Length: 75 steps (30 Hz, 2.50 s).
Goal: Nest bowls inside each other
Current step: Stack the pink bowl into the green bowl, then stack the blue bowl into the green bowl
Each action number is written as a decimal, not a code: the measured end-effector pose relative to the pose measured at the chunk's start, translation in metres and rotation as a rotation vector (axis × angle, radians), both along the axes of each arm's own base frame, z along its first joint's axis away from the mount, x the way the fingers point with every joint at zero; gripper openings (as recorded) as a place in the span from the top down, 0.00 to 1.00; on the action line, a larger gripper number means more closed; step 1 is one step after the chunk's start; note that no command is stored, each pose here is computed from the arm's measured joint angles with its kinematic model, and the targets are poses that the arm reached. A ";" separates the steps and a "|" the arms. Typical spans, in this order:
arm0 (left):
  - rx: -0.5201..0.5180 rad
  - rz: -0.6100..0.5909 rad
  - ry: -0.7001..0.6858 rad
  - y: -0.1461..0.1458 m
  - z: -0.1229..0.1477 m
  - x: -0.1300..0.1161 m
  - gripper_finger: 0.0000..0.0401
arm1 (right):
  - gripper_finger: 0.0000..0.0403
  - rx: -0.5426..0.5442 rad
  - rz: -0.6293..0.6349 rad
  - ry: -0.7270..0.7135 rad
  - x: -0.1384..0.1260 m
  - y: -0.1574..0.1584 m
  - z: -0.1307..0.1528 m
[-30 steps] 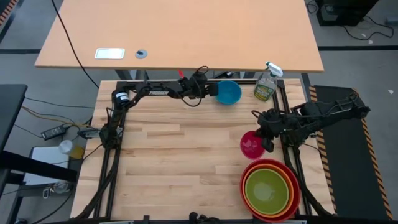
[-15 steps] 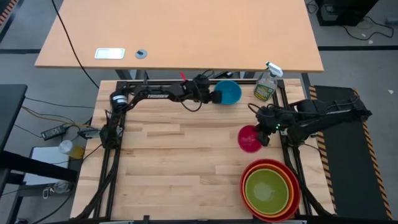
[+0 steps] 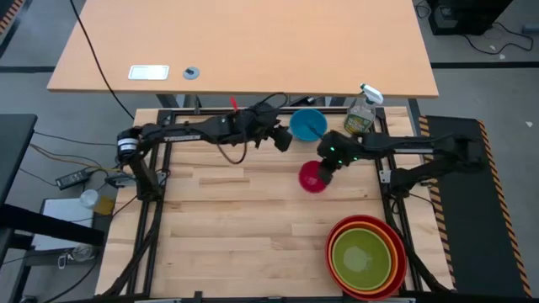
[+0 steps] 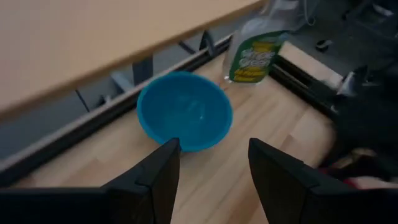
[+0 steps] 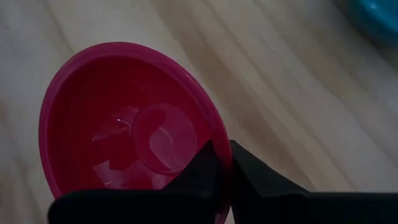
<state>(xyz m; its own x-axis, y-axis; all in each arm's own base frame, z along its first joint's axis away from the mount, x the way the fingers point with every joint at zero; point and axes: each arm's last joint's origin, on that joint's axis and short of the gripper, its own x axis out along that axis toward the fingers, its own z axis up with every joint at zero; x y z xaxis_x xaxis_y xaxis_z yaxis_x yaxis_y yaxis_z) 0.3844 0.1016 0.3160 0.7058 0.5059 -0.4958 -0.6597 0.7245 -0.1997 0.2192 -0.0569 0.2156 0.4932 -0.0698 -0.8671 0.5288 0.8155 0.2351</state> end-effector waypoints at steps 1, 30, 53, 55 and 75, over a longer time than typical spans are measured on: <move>0.030 -0.005 -0.002 -0.006 0.006 -0.002 0.52 | 0.93 0.007 -0.013 -0.018 0.004 -0.005 -0.005; 0.063 -0.077 0.108 -0.052 0.016 -0.016 0.52 | 0.59 -0.090 -0.010 -0.033 0.058 -0.047 -0.005; 0.164 -0.112 0.309 -0.059 0.014 -0.031 0.52 | 0.44 -0.488 0.313 0.361 0.074 -0.104 -0.030; 0.164 -0.113 0.315 -0.059 0.013 -0.032 0.52 | 0.45 -0.460 0.332 0.378 0.076 -0.105 -0.037; 0.164 -0.115 0.325 -0.059 0.012 -0.032 0.52 | 0.93 -0.399 0.281 0.394 0.077 -0.101 -0.045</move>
<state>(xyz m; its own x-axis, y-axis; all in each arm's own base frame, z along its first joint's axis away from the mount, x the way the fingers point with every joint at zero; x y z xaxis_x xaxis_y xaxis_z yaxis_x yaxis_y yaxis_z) 0.3524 0.0423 0.3284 0.5818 0.5236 -0.6224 -0.5817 0.8027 0.1315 0.2964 -0.1576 0.1703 0.1878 -0.3396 -0.9216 0.2668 0.9207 -0.2849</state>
